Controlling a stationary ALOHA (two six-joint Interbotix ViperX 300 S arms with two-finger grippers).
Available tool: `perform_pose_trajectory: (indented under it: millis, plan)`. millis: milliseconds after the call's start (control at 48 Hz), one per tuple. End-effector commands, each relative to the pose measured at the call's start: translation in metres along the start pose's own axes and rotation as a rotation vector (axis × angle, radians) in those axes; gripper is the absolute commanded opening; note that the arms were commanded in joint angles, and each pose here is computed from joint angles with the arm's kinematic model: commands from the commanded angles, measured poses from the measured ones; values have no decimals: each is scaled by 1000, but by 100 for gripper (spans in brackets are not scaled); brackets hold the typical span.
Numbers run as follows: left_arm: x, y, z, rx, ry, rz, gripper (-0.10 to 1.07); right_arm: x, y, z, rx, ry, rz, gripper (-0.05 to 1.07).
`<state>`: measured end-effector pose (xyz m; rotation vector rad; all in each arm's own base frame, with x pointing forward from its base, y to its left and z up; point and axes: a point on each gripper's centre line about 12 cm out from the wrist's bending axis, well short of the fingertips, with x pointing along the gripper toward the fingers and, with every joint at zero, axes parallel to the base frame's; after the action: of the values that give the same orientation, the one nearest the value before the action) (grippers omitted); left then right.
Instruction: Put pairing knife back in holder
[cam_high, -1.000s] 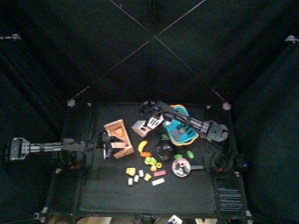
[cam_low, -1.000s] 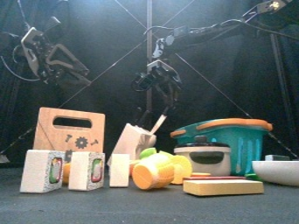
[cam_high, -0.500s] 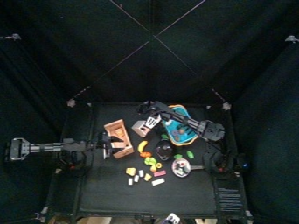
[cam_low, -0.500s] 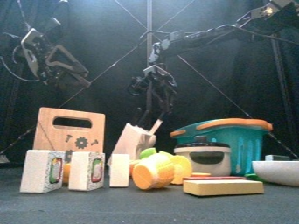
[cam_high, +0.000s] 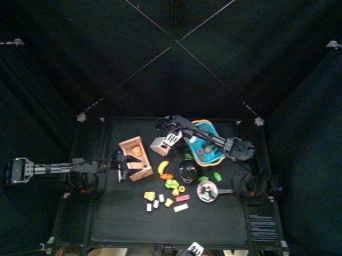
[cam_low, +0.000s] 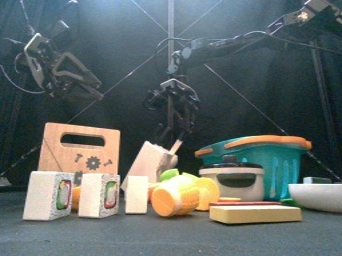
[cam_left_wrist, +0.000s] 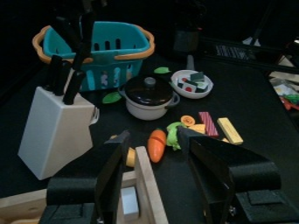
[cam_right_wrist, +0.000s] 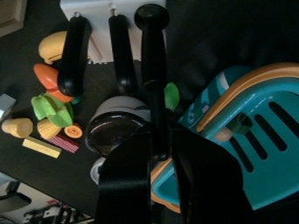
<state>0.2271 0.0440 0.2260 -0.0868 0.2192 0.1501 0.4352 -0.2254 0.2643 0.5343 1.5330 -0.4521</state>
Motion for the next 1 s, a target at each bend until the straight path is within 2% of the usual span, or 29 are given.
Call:
perform_pose_trajectory:
  millis: [0,229,667,854,979]
  plan:
    - [1,1,4,-1,-10,3,85,-20,1,0,-5,-59,7,46]
    - [1,1,3,-1,3,8,85,-19,1,2,-4,-73,9,51]
    - [1,1,3,-1,3,8,85,-19,-2,5,0,-97,-14,75]
    - [1,1,2,-1,5,7,85,-22,-3,6,2,-110,-31,77]
    - [1,1,2,-1,5,9,85,-37,-2,5,3,-147,-18,76]
